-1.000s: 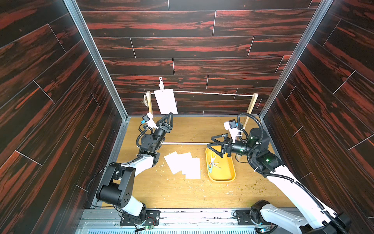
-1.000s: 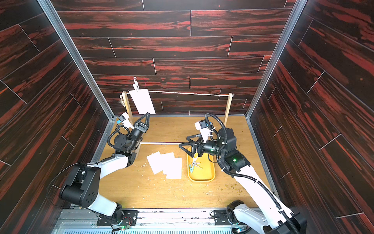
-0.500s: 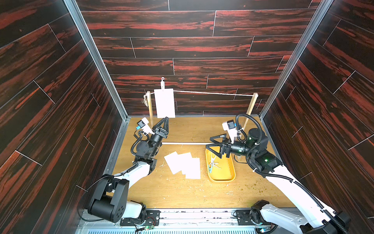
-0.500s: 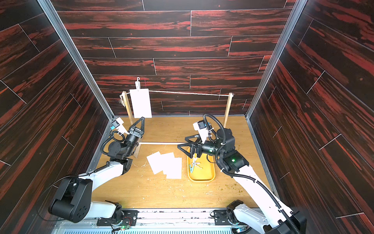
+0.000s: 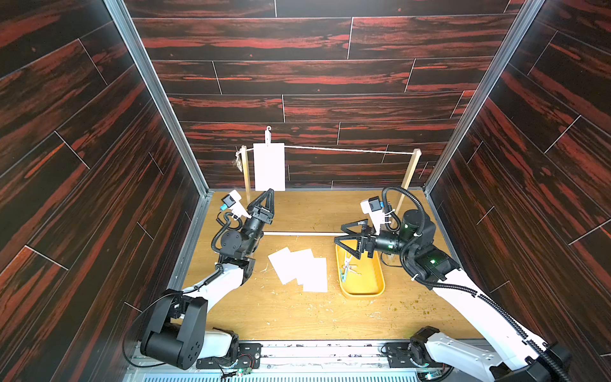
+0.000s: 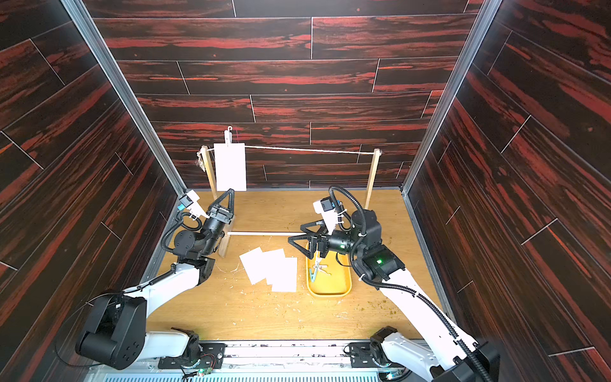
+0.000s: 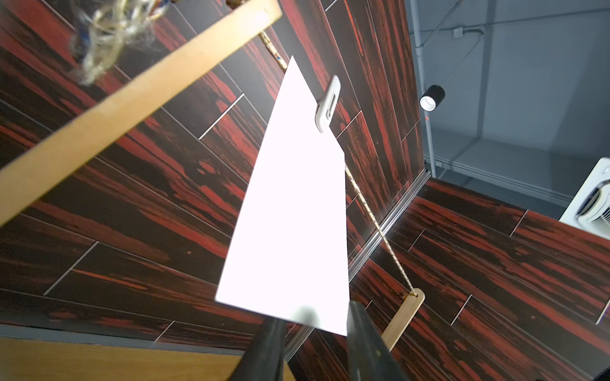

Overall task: Remove the postcards from the strings
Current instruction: Pinch the postcard on the clothesline.

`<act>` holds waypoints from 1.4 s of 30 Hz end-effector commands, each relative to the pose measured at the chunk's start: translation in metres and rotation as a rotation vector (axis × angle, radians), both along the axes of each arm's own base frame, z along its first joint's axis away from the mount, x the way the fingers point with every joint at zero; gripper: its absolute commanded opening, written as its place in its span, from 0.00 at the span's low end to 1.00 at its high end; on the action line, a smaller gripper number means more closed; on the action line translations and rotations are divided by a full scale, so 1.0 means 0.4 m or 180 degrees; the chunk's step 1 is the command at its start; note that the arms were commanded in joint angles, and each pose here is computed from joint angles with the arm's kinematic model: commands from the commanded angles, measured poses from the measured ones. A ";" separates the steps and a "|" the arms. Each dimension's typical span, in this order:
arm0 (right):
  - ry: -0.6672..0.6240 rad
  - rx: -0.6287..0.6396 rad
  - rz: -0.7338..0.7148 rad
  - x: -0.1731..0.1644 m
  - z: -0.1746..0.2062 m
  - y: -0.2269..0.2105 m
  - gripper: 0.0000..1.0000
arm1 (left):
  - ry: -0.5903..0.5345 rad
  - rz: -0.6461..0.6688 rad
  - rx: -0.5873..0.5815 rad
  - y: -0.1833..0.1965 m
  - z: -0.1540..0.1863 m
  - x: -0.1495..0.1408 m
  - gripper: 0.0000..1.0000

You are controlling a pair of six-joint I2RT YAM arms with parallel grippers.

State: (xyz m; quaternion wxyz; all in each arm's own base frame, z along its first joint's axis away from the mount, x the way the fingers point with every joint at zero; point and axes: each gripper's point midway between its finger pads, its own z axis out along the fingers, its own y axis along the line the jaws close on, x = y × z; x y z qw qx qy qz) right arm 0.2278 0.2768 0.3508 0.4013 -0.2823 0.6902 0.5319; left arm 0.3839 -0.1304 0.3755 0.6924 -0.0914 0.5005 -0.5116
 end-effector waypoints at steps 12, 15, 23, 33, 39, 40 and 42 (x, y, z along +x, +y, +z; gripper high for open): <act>-0.0103 -0.0021 0.0066 0.007 0.021 0.028 0.95 | -0.0109 0.0068 -0.0113 0.014 0.046 0.017 0.00; -0.0118 -0.0038 0.0061 0.010 0.023 0.029 0.96 | -0.0028 0.0068 -0.0077 0.011 0.036 0.024 0.00; -0.0315 -0.0077 0.0087 0.037 0.079 0.047 0.96 | 0.0288 -0.0006 0.0172 -0.012 -0.023 0.038 0.00; -0.0759 -0.0077 0.0132 0.172 0.248 0.136 0.96 | 0.0466 0.0002 0.0245 -0.012 -0.045 0.038 0.00; -0.0911 -0.0005 0.0191 0.271 0.336 0.208 0.97 | 0.0474 0.0088 0.0244 0.009 -0.037 0.032 0.00; -0.0941 0.0008 0.0190 0.285 0.351 0.215 0.97 | 0.0481 0.0094 0.0249 0.012 -0.036 0.032 0.00; -0.0961 0.0023 0.0198 0.323 0.366 0.243 0.98 | 0.0498 0.0107 0.0246 0.018 -0.036 0.031 0.00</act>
